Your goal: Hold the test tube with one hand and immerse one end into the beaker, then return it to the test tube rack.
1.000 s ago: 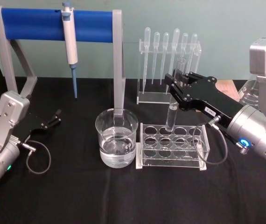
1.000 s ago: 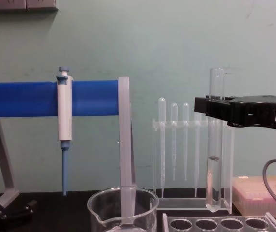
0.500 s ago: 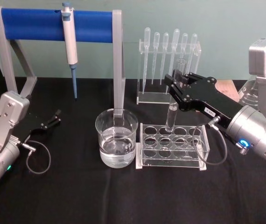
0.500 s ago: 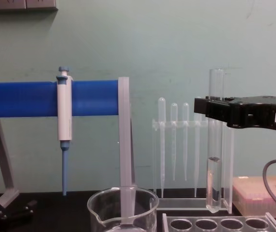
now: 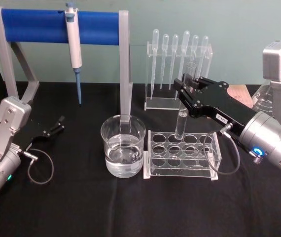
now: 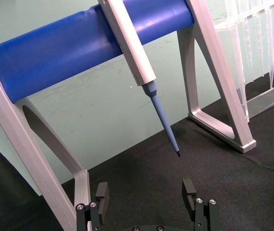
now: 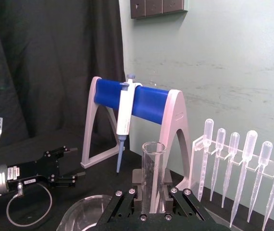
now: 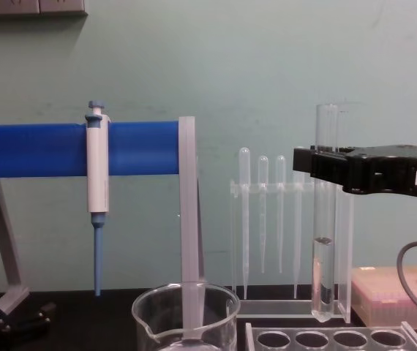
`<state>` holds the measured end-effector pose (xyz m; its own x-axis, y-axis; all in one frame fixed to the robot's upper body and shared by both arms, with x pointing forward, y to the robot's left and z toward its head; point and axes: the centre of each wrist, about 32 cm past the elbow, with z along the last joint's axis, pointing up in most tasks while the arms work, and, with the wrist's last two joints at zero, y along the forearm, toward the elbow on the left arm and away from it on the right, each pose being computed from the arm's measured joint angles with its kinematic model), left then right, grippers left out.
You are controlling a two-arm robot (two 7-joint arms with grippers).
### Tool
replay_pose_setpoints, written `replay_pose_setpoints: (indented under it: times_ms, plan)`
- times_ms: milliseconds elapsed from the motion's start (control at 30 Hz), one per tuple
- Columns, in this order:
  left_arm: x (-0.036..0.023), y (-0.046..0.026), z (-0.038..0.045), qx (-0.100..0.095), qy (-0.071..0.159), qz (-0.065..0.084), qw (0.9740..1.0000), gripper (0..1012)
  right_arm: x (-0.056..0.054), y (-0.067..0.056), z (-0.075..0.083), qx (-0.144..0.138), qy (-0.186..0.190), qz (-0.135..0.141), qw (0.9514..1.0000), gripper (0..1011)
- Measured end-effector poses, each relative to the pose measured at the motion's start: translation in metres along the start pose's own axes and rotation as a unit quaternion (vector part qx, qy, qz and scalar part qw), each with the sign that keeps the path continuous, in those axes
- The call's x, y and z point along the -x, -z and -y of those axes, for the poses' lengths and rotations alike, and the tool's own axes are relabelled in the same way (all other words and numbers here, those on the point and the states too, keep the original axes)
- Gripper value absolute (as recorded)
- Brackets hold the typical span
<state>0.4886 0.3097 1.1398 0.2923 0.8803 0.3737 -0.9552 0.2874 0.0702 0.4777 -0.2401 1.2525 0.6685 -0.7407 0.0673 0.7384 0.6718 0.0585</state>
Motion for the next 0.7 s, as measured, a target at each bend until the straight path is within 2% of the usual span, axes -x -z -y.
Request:
replay_pose_setpoints:
  times_ms: [700]
  plan:
    - [0.0000, 0.0000, 0.0000, 0.000, 0.000, 0.000, 1.0000, 1000, 0.0000, 0.0000, 0.0000, 0.000, 0.000, 0.000, 1.0000, 226]
